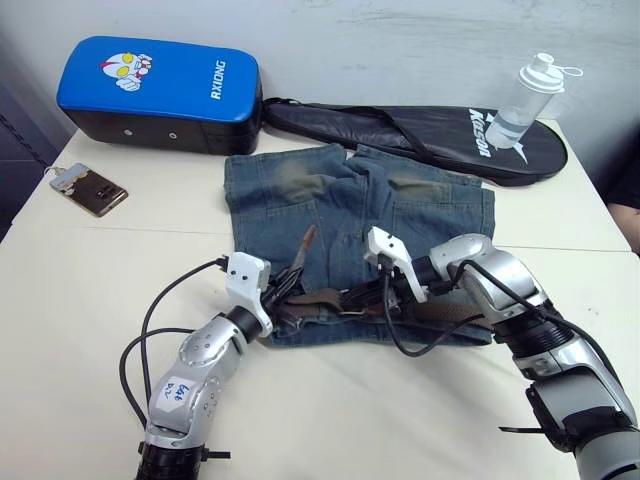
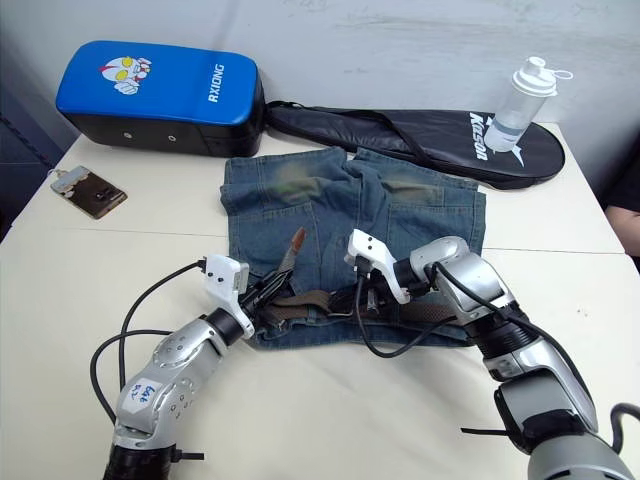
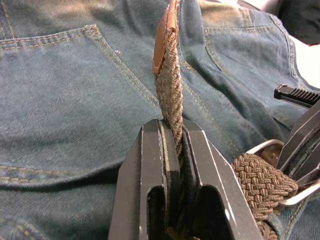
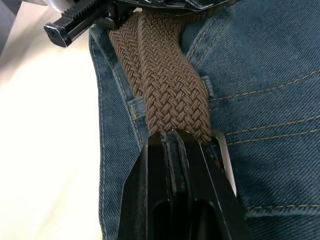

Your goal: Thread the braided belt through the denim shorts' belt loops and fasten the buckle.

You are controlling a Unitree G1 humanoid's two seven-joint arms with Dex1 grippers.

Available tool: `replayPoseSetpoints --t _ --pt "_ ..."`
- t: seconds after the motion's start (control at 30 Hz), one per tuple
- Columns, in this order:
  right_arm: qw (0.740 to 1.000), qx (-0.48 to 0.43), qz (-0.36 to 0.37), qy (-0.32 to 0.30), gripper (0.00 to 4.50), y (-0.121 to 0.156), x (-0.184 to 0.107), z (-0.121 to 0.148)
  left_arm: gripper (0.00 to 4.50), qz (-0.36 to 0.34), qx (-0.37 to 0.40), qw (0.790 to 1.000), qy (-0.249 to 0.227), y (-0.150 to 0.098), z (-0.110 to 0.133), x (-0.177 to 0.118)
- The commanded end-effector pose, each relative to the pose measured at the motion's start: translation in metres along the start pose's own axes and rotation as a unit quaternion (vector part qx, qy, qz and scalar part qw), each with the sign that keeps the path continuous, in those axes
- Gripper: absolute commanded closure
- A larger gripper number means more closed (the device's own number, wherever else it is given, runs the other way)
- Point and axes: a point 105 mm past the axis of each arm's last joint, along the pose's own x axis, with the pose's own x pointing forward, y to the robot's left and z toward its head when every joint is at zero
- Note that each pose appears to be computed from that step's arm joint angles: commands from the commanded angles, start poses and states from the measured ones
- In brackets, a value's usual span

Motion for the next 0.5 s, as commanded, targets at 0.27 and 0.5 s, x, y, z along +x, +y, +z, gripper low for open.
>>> replayPoseSetpoints --t 0.27,0.5 --pt "0.999 0.018 0.023 -0.029 4.46 0.009 -0.002 0.015 4.50 -0.005 0.004 1.000 0.000 -0.002 -0.002 -0.001" --pt "1.000 0.003 -0.015 -0.021 4.46 0.002 -0.014 0.021 4.50 -0.008 0.001 1.000 0.001 -0.003 -0.004 0.000"
